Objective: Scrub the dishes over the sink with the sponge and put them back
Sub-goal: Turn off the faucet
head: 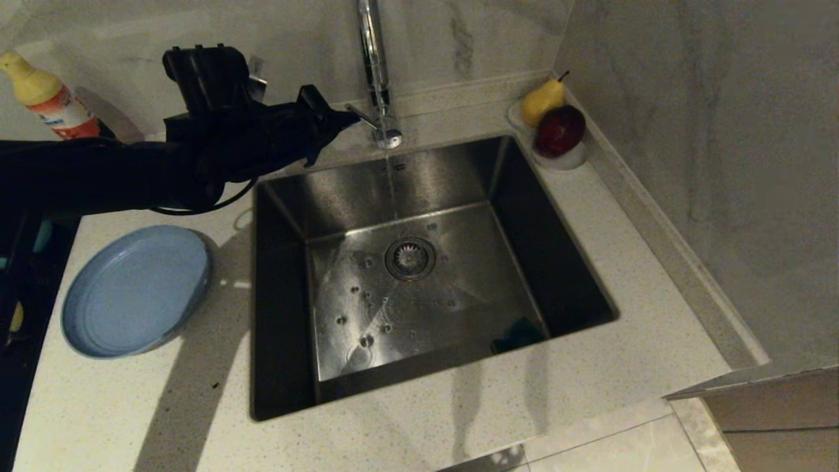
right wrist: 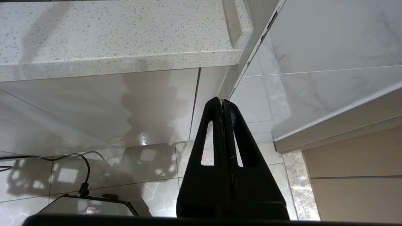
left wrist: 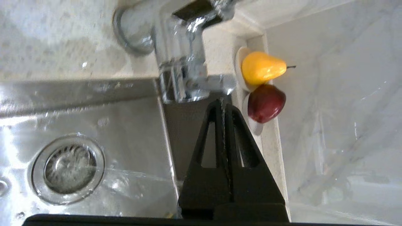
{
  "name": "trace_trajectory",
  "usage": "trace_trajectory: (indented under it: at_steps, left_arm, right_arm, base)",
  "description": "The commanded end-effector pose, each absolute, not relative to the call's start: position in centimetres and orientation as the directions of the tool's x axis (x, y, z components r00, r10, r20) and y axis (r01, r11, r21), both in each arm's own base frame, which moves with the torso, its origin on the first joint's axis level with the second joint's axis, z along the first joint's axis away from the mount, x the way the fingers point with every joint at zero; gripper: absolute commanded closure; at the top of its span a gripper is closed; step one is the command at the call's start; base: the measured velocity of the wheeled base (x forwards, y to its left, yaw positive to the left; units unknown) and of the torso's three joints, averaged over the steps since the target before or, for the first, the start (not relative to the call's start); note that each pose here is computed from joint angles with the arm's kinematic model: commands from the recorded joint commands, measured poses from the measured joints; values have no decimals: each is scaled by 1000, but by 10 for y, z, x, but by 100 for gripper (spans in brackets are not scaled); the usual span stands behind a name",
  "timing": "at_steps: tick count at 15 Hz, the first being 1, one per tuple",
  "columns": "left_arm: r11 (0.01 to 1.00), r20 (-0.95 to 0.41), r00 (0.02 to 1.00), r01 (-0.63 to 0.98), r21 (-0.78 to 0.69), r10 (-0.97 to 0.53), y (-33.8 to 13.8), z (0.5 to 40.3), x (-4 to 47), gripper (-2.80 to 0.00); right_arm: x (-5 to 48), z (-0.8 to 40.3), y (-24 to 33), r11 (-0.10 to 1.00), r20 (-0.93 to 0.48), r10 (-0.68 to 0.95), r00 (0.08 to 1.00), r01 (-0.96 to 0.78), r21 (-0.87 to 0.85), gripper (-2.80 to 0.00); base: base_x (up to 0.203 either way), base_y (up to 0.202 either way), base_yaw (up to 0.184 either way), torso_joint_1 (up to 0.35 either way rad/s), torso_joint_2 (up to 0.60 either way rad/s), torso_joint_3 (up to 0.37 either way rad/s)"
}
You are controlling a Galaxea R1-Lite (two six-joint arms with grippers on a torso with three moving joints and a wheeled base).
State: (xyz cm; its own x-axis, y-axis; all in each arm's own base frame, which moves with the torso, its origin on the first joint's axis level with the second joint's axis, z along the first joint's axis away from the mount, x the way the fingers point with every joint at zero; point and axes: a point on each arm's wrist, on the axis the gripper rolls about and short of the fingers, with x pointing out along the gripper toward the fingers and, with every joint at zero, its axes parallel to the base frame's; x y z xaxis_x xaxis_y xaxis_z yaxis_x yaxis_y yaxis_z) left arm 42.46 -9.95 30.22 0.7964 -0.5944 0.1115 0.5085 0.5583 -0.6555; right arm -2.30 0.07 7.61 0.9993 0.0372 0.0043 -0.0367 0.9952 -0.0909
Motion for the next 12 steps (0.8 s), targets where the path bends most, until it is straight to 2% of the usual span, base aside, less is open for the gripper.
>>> trace_trajectory:
  at_steps: [1,5,9,12]
  left_arm:
    - [552,121,795,513,-658,-594,-102,298,435,0]
    - [521,184,787,545,-657,-589,-104,291,445,0]
    - [524,184,790,541,-658,-585,-103,290,446,0]
    - [517,230,780,574,-635,-582,-100,304,438,0]
  right_arm:
    - [-23,76,1,995,5,38,999,-38,-92,0]
    - [-23,76,1,995,4,38,999,-38,-92,0]
    - [-23,76,1,995,5,38,999,-38,-92,0]
    - [-23,76,1,995,5,38,999,-38,-92,0]
  base:
    - [0,0,0,0,0,0]
    - [0,0,0,0,0,0]
    - [0,0,0,0,0,0]
    - [0,0,0,0,0,0]
